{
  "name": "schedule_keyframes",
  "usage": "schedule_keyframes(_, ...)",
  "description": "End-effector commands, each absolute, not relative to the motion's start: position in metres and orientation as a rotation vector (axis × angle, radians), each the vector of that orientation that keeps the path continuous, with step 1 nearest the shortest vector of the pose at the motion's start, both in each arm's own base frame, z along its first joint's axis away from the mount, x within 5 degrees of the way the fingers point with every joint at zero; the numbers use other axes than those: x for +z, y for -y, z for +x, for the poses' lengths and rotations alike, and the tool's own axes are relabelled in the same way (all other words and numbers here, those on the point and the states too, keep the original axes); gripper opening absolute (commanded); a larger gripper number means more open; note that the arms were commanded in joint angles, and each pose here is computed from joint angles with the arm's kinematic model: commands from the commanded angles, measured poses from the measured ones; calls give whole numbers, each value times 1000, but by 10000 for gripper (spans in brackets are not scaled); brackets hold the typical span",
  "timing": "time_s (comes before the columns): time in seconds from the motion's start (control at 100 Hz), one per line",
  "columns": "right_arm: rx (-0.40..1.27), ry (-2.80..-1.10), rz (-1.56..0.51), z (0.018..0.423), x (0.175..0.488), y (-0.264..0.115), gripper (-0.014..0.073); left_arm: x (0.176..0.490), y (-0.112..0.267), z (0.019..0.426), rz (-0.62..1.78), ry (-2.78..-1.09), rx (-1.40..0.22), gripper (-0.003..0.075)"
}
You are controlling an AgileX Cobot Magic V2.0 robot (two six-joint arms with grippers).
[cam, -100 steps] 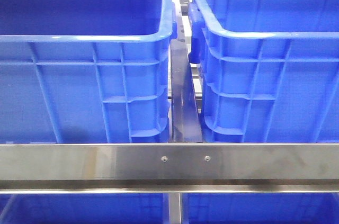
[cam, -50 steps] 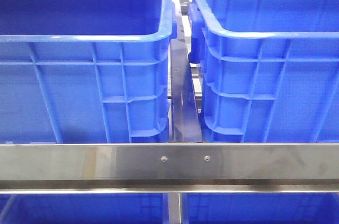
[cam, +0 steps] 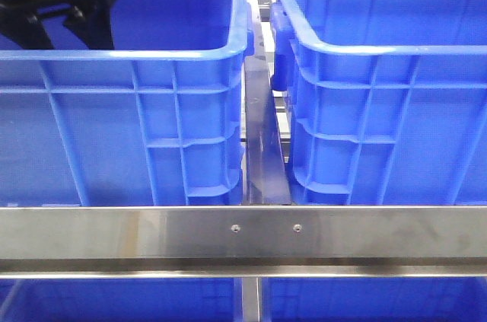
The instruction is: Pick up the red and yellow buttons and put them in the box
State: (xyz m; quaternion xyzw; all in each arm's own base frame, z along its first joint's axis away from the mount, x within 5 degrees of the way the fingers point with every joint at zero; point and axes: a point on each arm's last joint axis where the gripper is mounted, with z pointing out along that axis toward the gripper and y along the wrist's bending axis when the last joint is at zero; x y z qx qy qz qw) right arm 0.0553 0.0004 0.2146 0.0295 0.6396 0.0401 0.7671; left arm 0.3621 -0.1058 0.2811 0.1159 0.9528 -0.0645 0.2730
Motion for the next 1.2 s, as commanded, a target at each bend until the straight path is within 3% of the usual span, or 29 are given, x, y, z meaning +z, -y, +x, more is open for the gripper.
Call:
schedule_keyframes(0.0, 86, -1259, 57, 50, 230, 0, -68, 301, 110, 366, 309, -2471, -191, 530)
schedule_keyframes(0.63, 86, -1259, 57, 50, 230, 0, -68, 255, 124, 384, 365, -2566, -199, 505)
schedule_keyframes(0.75, 86, -1259, 57, 50, 230, 0, -68, 255, 124, 383, 366, -2570, -198, 388)
schedule_keyframes(0.97, 86, -1259, 57, 50, 230, 0, -68, 272, 121, 376, 367, -2536, -203, -15)
schedule_keyframes(1.19, 86, -1259, 57, 50, 230, 0, -68, 324, 117, 353, 362, -2402, -225, -19)
